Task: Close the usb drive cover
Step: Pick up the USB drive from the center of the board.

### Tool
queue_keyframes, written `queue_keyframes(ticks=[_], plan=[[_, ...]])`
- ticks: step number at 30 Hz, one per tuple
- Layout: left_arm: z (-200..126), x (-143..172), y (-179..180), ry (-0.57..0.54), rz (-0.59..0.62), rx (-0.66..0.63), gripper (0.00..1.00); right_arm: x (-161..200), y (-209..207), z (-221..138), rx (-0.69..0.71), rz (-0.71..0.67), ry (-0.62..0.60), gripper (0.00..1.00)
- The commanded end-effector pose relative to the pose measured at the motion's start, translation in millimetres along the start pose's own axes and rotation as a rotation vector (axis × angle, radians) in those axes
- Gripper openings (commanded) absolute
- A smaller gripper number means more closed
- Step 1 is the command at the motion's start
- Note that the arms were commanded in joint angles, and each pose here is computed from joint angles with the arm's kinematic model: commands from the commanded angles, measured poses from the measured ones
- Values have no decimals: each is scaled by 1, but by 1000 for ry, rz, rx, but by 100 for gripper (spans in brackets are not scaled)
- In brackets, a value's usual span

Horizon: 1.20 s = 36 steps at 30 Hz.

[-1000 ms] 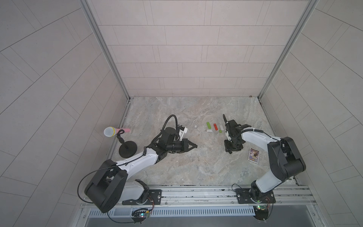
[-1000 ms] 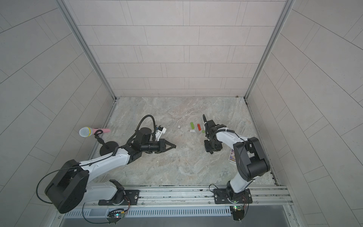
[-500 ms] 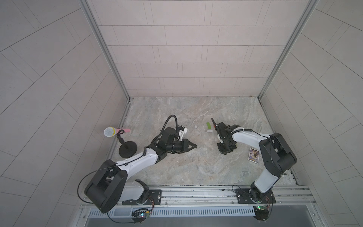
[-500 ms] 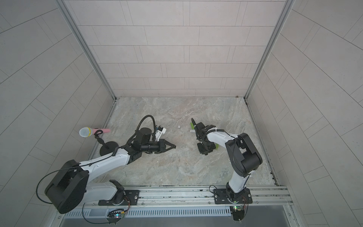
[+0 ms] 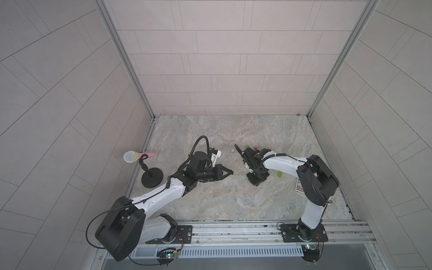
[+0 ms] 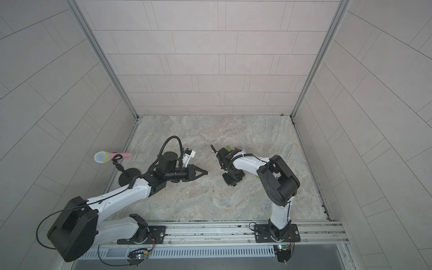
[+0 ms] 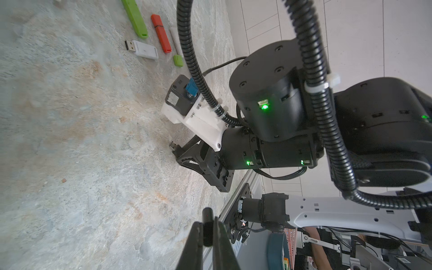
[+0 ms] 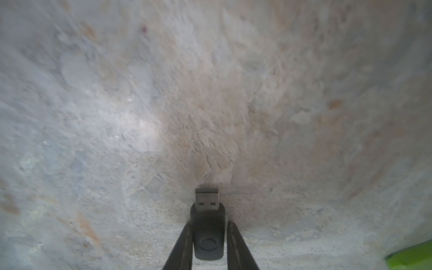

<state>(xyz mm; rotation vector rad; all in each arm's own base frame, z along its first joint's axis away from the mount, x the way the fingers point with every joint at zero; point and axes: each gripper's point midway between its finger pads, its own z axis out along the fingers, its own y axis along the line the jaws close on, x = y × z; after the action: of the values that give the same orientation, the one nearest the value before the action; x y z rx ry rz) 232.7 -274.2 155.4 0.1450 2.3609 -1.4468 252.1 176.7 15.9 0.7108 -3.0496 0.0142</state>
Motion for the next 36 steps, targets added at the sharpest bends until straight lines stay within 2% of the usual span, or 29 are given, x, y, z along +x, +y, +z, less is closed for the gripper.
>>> queue_keyframes(ticks=[1,6,10,14,19,25,30,36], plan=[[-1,-1,0,0,17,1,9,15,-1,26,-1,18,83,28],[-1,1,1,5,17,-1,9,11,2,31,-18,10,75,22],[0,2,2,13,16,1,9,2,6,16,-38,-46,2,19],[2,4,2,32,20,9,9,-17,15,-21,-86,-113,-192,18],[4,7,-4,63,34,43,9,-25,37,-71,-114,-329,-462,17],[7,9,-11,99,49,76,9,-16,61,-106,-112,-568,-676,17],[7,7,-14,99,54,83,9,-9,71,-118,-106,-650,-760,17],[7,6,-15,97,47,88,9,-8,83,-121,-118,-690,-784,17]])
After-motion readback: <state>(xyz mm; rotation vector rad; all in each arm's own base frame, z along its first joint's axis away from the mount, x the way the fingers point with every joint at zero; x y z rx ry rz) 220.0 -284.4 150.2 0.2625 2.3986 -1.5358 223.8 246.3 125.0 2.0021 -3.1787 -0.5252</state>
